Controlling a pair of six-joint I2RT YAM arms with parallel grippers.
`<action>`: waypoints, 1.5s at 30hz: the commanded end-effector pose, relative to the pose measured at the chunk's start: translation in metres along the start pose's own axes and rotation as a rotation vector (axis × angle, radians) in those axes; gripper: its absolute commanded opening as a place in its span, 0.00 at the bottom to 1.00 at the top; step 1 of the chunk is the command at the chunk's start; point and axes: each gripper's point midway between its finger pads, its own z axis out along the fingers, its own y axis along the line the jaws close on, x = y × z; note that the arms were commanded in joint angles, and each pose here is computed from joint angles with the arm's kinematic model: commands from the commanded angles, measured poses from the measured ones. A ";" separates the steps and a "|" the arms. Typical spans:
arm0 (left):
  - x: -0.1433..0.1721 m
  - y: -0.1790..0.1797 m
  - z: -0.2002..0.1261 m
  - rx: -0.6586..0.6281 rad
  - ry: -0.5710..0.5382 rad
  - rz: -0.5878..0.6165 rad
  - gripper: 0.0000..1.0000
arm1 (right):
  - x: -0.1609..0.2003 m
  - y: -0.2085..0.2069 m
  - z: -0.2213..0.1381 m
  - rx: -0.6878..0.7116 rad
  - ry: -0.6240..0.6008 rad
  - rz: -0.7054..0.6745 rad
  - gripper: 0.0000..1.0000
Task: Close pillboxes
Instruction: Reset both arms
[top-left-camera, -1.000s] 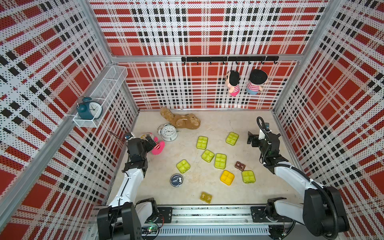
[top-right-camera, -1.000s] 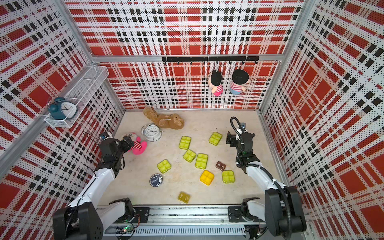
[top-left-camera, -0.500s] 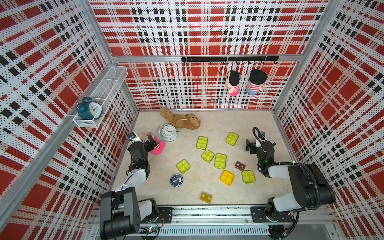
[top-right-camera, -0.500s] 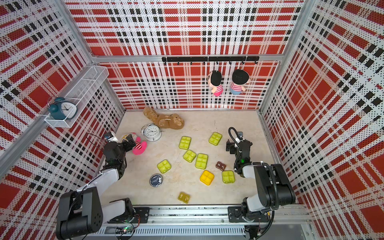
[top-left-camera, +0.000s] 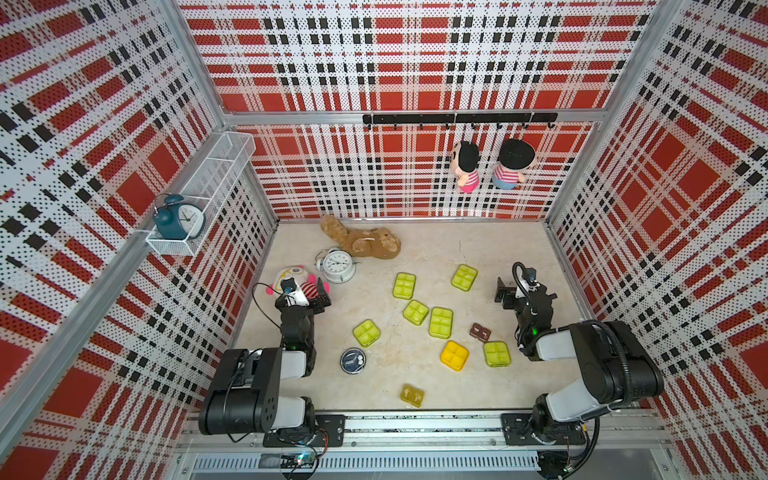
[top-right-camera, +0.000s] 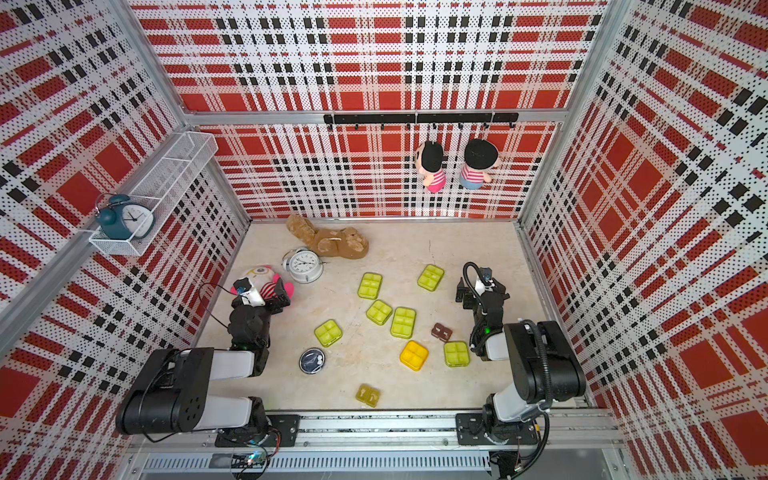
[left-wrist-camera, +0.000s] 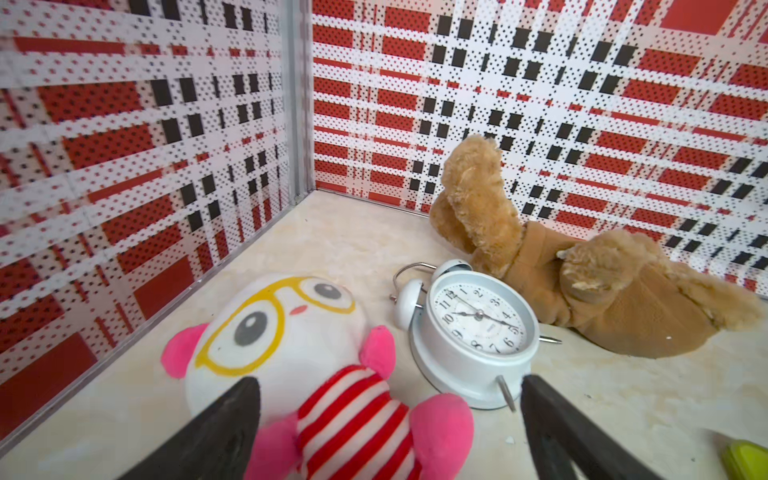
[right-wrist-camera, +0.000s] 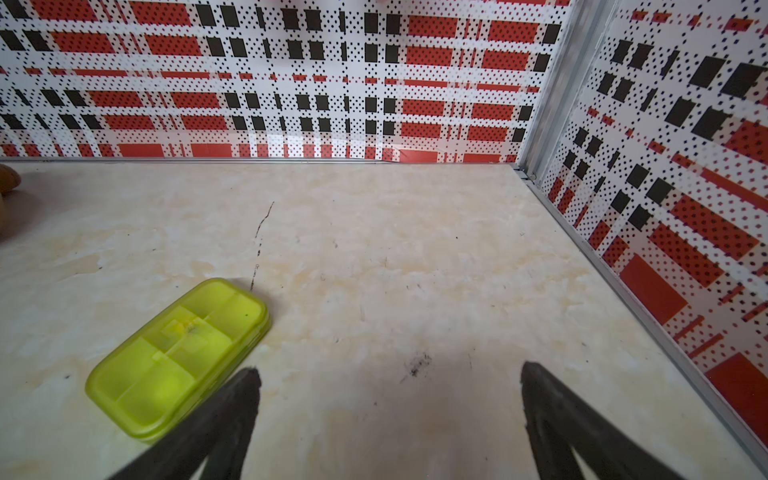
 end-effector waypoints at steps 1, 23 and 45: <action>-0.029 0.006 -0.001 -0.041 -0.139 -0.027 0.98 | -0.016 -0.003 -0.001 0.003 -0.076 0.004 1.00; -0.016 -0.010 0.015 -0.041 -0.097 0.044 0.98 | -0.016 -0.002 -0.001 0.002 -0.074 0.005 1.00; -0.016 -0.011 0.015 -0.043 -0.098 0.047 0.98 | -0.016 -0.003 -0.001 0.003 -0.073 0.004 1.00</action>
